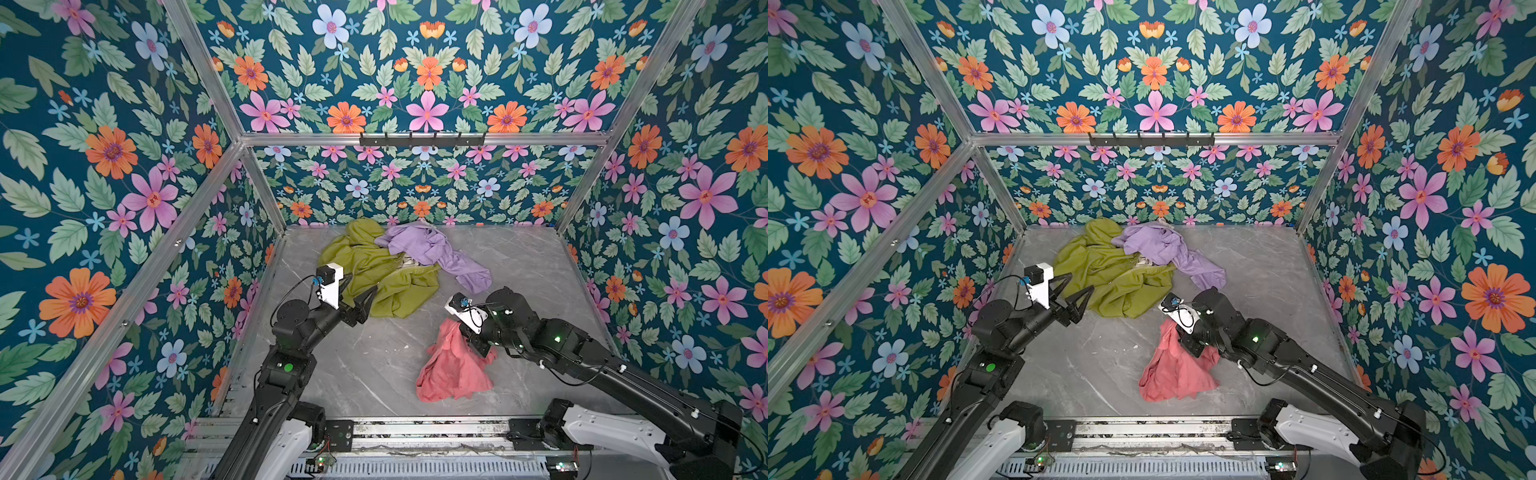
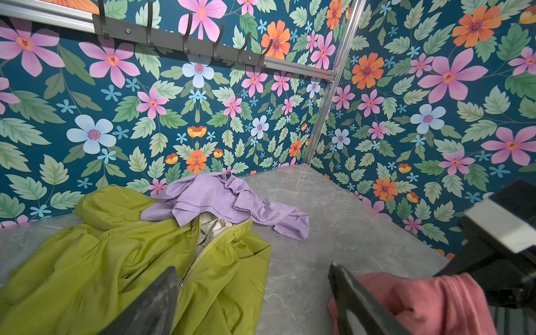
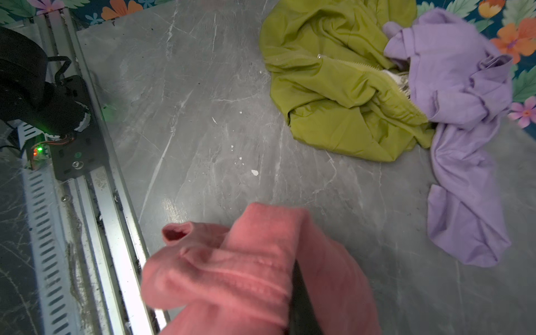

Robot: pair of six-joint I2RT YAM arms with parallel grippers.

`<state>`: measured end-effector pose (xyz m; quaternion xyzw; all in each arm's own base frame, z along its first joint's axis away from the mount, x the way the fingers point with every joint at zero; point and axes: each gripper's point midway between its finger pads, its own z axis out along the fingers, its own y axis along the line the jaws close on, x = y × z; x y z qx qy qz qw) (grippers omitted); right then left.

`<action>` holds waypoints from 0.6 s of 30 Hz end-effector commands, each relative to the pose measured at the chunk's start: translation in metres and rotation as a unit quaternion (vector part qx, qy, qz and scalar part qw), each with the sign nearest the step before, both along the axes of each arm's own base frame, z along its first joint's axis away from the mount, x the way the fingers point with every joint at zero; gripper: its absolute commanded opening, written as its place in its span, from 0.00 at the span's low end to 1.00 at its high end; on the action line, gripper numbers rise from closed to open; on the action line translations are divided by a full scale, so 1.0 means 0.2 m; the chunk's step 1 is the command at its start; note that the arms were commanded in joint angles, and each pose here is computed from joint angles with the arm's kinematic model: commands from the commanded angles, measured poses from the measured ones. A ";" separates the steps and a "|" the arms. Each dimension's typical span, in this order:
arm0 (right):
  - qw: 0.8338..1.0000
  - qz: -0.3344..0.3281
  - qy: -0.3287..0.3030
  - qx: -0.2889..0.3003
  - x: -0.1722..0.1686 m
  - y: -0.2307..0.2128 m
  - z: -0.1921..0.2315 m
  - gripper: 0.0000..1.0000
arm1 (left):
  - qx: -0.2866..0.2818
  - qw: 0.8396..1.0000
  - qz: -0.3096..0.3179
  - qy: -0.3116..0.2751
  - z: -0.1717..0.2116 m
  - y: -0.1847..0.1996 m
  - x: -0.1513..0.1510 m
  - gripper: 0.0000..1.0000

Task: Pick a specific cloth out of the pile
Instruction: 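Carry the pink shirt with the right gripper toward the robot, lowering it, then open the right gripper to drop the pink shirt and lift away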

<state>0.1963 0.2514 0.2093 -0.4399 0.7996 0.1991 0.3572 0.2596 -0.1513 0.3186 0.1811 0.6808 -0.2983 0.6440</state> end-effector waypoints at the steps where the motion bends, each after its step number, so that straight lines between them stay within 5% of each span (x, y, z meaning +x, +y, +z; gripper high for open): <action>1: 0.998 -0.012 0.061 0.025 -0.04 0.05 -0.05 0.00 | -0.006 1.000 -0.005 -0.017 0.04 -0.01 0.00 0.83; 18: 0.970 -0.039 0.238 -0.025 -0.10 0.15 -0.50 0.00 | -0.007 1.000 -0.003 -0.016 0.03 0.00 -0.01 0.83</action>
